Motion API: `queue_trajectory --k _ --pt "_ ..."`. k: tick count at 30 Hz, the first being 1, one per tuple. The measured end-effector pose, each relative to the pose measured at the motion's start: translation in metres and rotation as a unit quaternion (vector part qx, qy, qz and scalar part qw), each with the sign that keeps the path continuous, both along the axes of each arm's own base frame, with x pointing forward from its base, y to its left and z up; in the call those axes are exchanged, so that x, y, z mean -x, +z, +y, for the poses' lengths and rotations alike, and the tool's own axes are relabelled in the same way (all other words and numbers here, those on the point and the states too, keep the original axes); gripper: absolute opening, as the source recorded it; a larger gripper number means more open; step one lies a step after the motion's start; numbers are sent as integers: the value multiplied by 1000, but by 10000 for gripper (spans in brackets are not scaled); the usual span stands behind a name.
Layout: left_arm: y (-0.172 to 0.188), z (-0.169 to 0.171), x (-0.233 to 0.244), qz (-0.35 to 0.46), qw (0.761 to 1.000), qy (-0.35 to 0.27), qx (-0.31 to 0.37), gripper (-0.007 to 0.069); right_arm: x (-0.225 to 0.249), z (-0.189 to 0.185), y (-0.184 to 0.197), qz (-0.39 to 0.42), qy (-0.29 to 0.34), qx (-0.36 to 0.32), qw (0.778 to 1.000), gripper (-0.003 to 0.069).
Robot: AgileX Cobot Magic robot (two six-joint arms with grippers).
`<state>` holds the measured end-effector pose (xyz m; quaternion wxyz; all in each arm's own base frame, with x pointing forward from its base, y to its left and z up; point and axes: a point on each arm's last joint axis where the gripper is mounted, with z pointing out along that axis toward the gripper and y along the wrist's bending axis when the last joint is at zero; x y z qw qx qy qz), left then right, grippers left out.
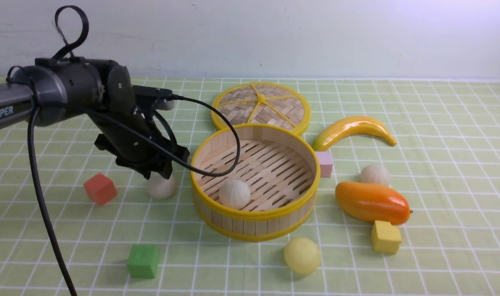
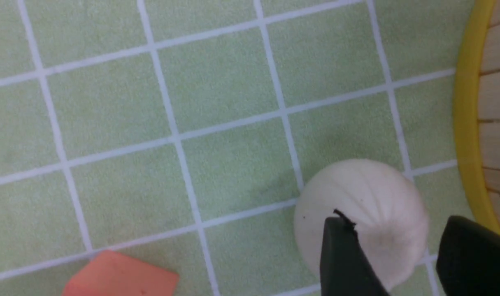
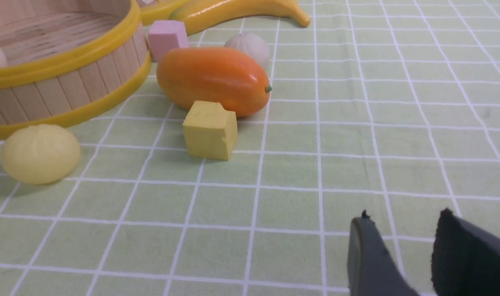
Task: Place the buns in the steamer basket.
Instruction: Use the left arm to grab a steamed stuffed bun, then use the left arm to put the steamed stuffed bun into the steamer
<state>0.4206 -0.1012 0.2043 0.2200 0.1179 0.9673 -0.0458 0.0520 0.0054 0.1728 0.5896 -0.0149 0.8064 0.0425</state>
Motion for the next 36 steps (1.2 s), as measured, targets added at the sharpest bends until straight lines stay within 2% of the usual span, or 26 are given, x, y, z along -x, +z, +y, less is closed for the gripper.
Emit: queue_trajectory --k 9,11,13,16,18,21,25,28,32,36 --pt "-14 -1 -3 9 1000 0 -3 300 0 0 0 0 0 0 1000 239" --pt "-13 -1 -4 8 1000 0 -3 249 0 0 0 0 0 0 1000 239" --pt "-14 -1 -3 9 1000 0 -3 167 0 0 0 0 0 0 1000 239" --pt "-12 0 -2 16 1000 -1 -4 6 0 0 0 0 0 0 1000 239" --pt "-9 0 -1 19 1000 -1 -5 -6 0 0 0 0 0 0 1000 239" --pt "14 -3 4 19 1000 -8 -7 -10 0 0 0 0 0 0 1000 239" --pt "82 -32 19 -54 997 -43 20 -10 0 0 0 0 0 0 1000 239" --pt "99 -58 21 -92 993 -69 40 -10 0 0 0 0 0 0 1000 239" --pt "72 -81 5 -93 991 -83 43 -10 0 0 0 0 0 0 1000 239" --pt "40 -87 -12 -69 994 -83 31 -10 0 0 0 0 0 0 1000 239"
